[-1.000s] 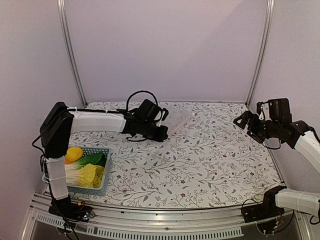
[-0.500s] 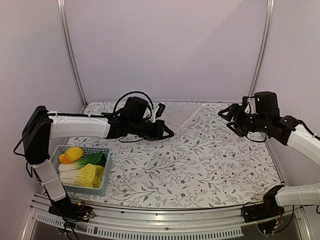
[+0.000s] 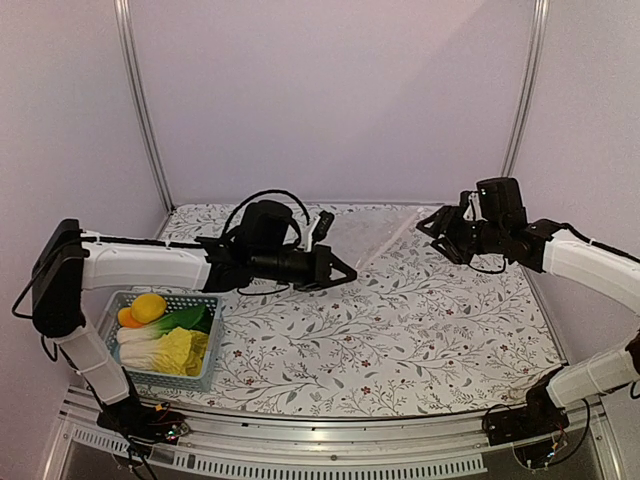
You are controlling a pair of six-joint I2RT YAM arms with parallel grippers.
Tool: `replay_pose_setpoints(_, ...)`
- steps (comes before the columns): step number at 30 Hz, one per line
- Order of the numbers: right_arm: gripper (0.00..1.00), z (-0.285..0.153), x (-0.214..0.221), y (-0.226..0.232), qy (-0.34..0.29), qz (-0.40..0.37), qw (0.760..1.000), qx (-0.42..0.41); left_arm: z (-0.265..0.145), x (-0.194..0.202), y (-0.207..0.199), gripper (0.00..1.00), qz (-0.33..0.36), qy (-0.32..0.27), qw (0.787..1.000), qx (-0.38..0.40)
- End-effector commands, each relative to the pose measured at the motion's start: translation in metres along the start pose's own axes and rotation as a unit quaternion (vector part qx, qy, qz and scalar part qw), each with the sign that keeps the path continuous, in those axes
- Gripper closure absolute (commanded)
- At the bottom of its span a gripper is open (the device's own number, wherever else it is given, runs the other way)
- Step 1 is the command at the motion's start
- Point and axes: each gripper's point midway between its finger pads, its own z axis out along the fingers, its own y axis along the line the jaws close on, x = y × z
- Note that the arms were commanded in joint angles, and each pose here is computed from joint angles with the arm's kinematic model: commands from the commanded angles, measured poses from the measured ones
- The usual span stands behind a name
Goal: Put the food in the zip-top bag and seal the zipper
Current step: Pass from the left arm to the right
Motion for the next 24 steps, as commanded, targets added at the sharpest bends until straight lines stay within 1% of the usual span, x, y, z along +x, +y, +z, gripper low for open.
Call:
replay_pose_setpoints(1, 0.41, 0.007, -0.004, 0.026, -0.003, 0.000, 0.999, -0.038, -0.004, 0.003, -0.021, 1.00, -0.002, -0.010, 1.000, 0.026)
replay_pose_setpoints(11, 0.49, 0.016, -0.001, 0.029, -0.005, 0.003, 0.999, -0.041, -0.004, 0.006, -0.026, 1.00, -0.001, -0.010, 1.000, 0.029)
replay_pose_setpoints(18, 0.69, 0.018, -0.004, 0.036, -0.006, 0.005, 0.998, -0.055, -0.003, 0.009, -0.025, 1.00, 0.000, -0.006, 1.000, 0.029)
replay_pose_setpoints(21, 0.75, 0.020, -0.003, 0.037, -0.002, 0.005, 0.998, -0.057, -0.004, 0.010, -0.026, 1.00, 0.002, -0.005, 1.000, 0.030)
replay_pose_setpoints(24, 0.77, 0.022, -0.002, 0.038, 0.000, 0.006, 0.998, -0.059, -0.003, 0.011, -0.027, 1.00, 0.002, -0.004, 1.000, 0.029)
